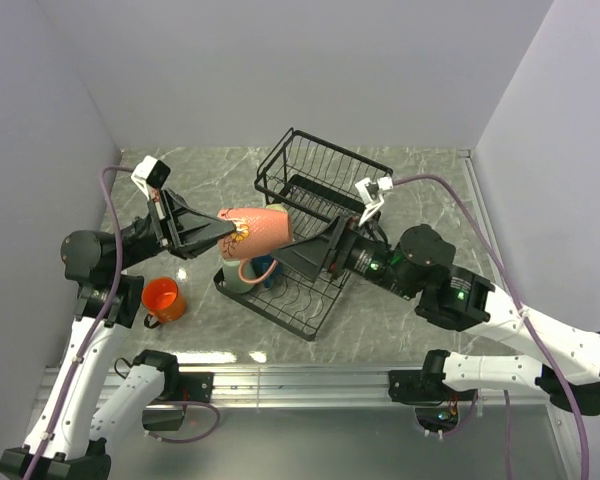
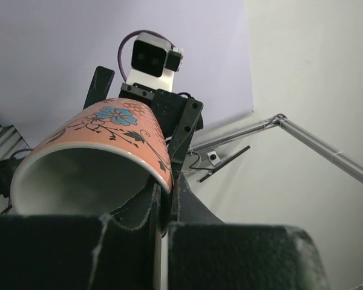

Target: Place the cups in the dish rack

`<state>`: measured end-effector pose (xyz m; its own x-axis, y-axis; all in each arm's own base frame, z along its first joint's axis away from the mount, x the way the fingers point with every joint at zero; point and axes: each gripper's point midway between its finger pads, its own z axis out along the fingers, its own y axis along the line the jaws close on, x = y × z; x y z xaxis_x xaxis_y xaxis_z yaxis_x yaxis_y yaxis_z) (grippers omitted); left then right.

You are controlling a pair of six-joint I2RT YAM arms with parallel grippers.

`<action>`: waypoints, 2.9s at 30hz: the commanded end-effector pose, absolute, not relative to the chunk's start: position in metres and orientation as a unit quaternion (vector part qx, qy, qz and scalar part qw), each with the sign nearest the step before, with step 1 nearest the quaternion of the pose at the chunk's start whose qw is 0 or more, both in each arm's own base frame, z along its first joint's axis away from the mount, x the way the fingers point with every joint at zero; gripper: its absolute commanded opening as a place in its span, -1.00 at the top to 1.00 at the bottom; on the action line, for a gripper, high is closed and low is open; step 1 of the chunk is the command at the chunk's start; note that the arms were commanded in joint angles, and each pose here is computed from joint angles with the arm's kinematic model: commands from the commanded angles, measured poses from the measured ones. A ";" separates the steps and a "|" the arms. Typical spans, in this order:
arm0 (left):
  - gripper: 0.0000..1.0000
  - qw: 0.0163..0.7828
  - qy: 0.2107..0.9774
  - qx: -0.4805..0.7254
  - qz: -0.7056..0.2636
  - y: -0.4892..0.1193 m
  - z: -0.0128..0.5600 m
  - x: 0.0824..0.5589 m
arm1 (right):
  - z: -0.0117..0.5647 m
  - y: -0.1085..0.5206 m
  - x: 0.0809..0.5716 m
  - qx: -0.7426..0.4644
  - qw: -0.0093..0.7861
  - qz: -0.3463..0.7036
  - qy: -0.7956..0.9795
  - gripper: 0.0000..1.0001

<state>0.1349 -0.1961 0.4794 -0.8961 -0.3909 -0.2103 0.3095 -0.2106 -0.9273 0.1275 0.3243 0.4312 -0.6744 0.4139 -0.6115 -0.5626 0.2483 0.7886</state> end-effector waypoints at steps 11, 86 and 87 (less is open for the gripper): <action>0.99 0.254 0.553 -0.020 -0.794 -0.188 0.495 0.112 | 0.445 0.373 0.125 -0.061 0.417 0.608 0.673 0.04; -0.99 0.347 0.891 -0.200 -0.215 -0.074 0.277 0.139 | 0.083 0.312 0.263 0.009 0.335 -0.009 0.942 -0.21; -0.99 0.347 0.891 -0.199 -0.217 -0.075 0.277 0.140 | 0.085 0.312 0.263 0.010 0.336 -0.006 0.942 -0.30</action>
